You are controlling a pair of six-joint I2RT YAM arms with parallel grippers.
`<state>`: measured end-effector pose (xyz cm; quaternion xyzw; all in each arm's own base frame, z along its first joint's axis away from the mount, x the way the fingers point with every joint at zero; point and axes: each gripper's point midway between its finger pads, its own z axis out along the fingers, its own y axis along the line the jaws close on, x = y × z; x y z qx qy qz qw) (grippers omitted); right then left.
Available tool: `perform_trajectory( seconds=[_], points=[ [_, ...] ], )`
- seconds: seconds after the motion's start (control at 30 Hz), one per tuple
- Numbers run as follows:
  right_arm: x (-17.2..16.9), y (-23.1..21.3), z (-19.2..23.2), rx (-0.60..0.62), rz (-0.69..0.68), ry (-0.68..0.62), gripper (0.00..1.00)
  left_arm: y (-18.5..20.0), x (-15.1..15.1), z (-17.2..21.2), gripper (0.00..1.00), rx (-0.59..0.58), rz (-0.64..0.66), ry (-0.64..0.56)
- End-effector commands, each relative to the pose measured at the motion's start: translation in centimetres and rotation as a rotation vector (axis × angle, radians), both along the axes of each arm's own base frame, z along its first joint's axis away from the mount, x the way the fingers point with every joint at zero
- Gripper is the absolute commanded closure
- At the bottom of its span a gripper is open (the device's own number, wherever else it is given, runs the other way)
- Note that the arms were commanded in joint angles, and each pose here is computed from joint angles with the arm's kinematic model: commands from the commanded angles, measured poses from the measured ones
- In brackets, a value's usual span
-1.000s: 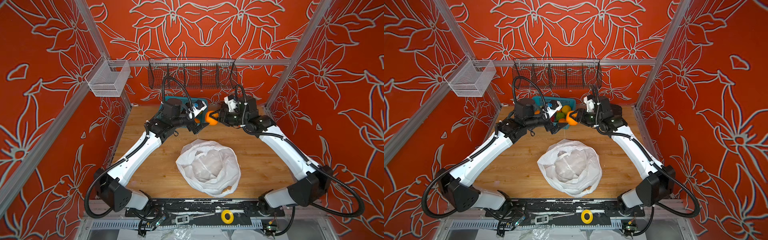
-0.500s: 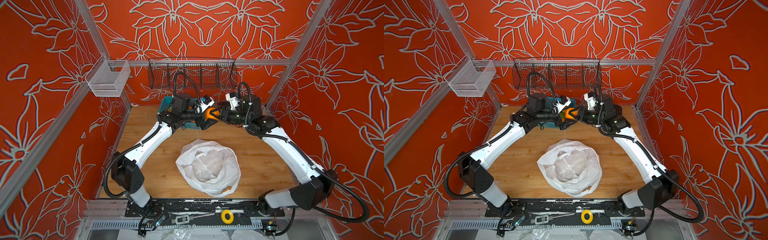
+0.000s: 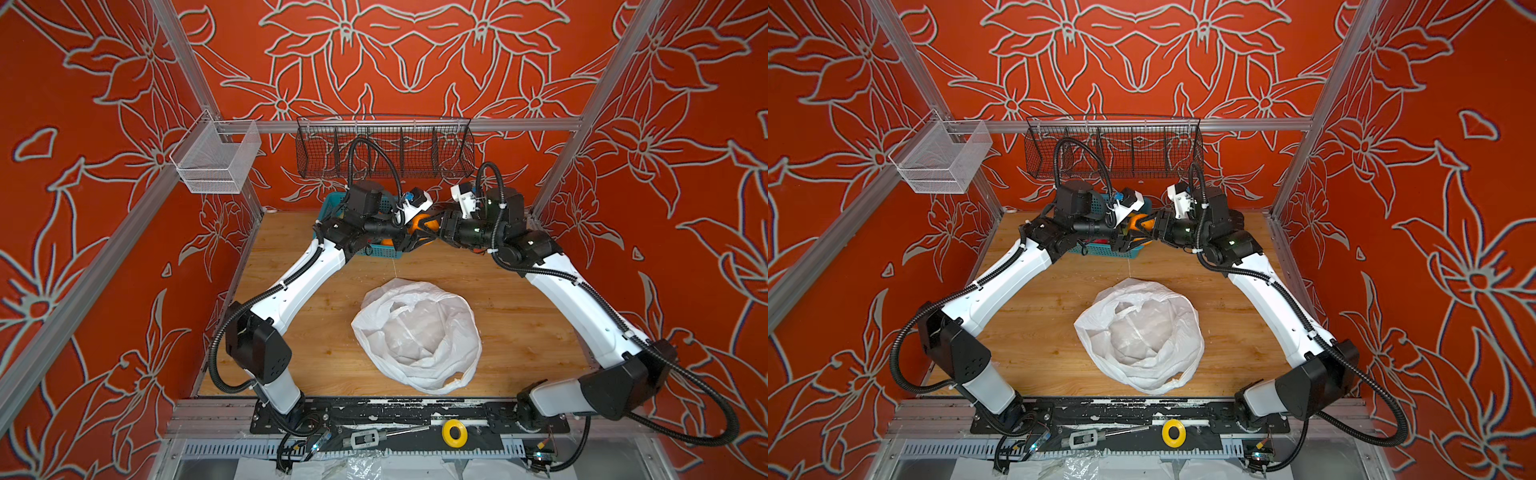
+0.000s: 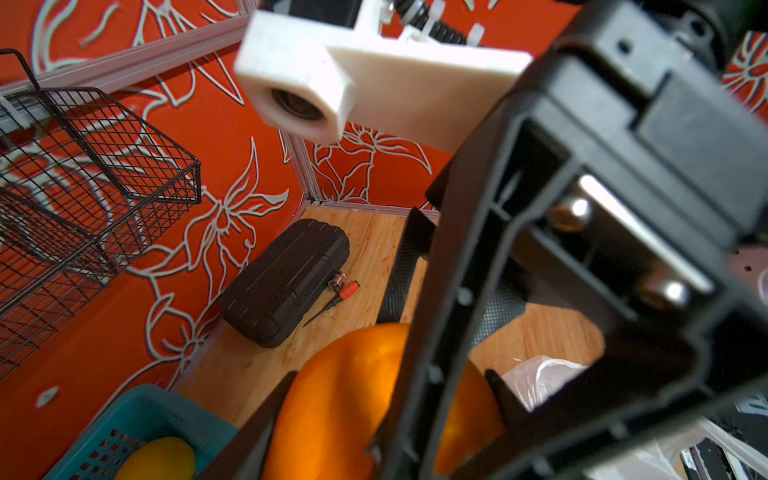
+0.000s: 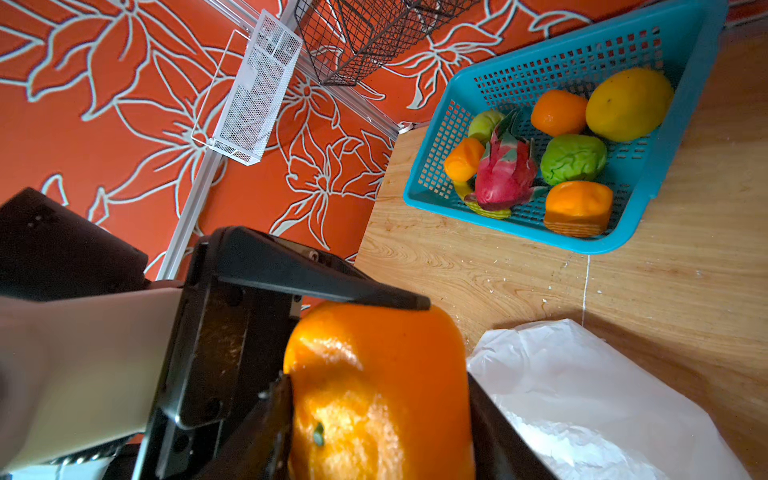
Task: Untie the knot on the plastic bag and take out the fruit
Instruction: 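Close the left gripper on the orange and open the right gripper, then lower the orange into the teal basket with left gripper and release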
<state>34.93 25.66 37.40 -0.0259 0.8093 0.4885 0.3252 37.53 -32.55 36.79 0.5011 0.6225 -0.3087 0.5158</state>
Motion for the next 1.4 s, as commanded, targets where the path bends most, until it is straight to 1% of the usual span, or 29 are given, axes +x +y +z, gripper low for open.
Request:
perform_trajectory(
  seconds=[0.0, 0.03, 0.17, 0.27, 0.37, 0.43, 0.53, 0.67, 0.73, 0.83, 0.93, 1.03, 1.17, 1.27, 1.37],
  points=[
    [0.0, -0.7, 3.4, 0.016, -0.043, -0.089, 0.18, -0.1, 1.2, -0.9, 0.43, 0.033, 0.042, 0.007],
    [0.2, -1.2, 3.6, 0.005, -0.071, -0.101, 0.14, 0.2, 1.8, -0.9, 0.43, 0.037, 0.076, 0.015],
    [0.8, -3.5, 4.5, -0.027, -0.201, -0.150, 0.06, 1.7, 4.2, -0.7, 0.44, 0.021, 0.192, 0.051],
    [1.3, -5.5, 4.7, -0.048, -0.301, -0.164, 0.04, 3.2, 5.8, -0.5, 0.45, -0.006, 0.263, 0.075],
    [1.9, -7.4, 3.7, -0.084, -0.399, -0.136, 0.04, 4.7, 7.7, -1.0, 0.45, -0.012, 0.347, 0.098],
    [2.3, -8.3, 2.9, -0.094, -0.441, -0.111, 0.03, 5.9, 9.1, -1.6, 0.45, -0.013, 0.409, 0.116],
    [2.7, -8.7, 2.4, -0.101, -0.457, -0.097, 0.03, 7.5, 11.2, -2.8, 0.45, 0.004, 0.492, 0.135],
    [3.0, -8.6, 1.9, -0.108, -0.452, -0.080, 0.03, 9.4, 13.8, -5.6, 0.46, 0.054, 0.600, 0.185],
    [3.0, -8.6, 1.6, -0.113, -0.456, -0.072, 0.03, 10.0, 15.0, -7.8, 0.46, 0.094, 0.647, 0.228],
    [3.0, -8.9, 1.0, -0.119, -0.471, -0.055, 0.03, 10.3, 16.4, -10.8, 0.46, 0.121, 0.691, 0.293],
    [2.9, -9.1, 0.5, -0.121, -0.479, -0.044, 0.03, 10.2, 17.9, -12.9, 0.46, 0.093, 0.738, 0.369],
    [2.8, -9.2, 0.2, -0.123, -0.483, -0.034, 0.03, 9.7, 19.4, -15.0, 0.46, 0.033, 0.783, 0.451],
    [2.7, -9.5, 0.1, -0.132, -0.494, -0.029, 0.03, 9.1, 21.1, -17.5, 0.46, -0.035, 0.819, 0.522],
    [2.4, -9.7, -0.2, -0.139, -0.498, -0.020, 0.03, 8.7, 22.2, -19.3, 0.46, -0.026, 0.827, 0.557],
    [2.1, -10.0, -0.3, -0.143, -0.507, -0.012, 0.03, 8.4, 22.7, -20.8, 0.43, -0.003, 0.824, 0.575]
  ],
)
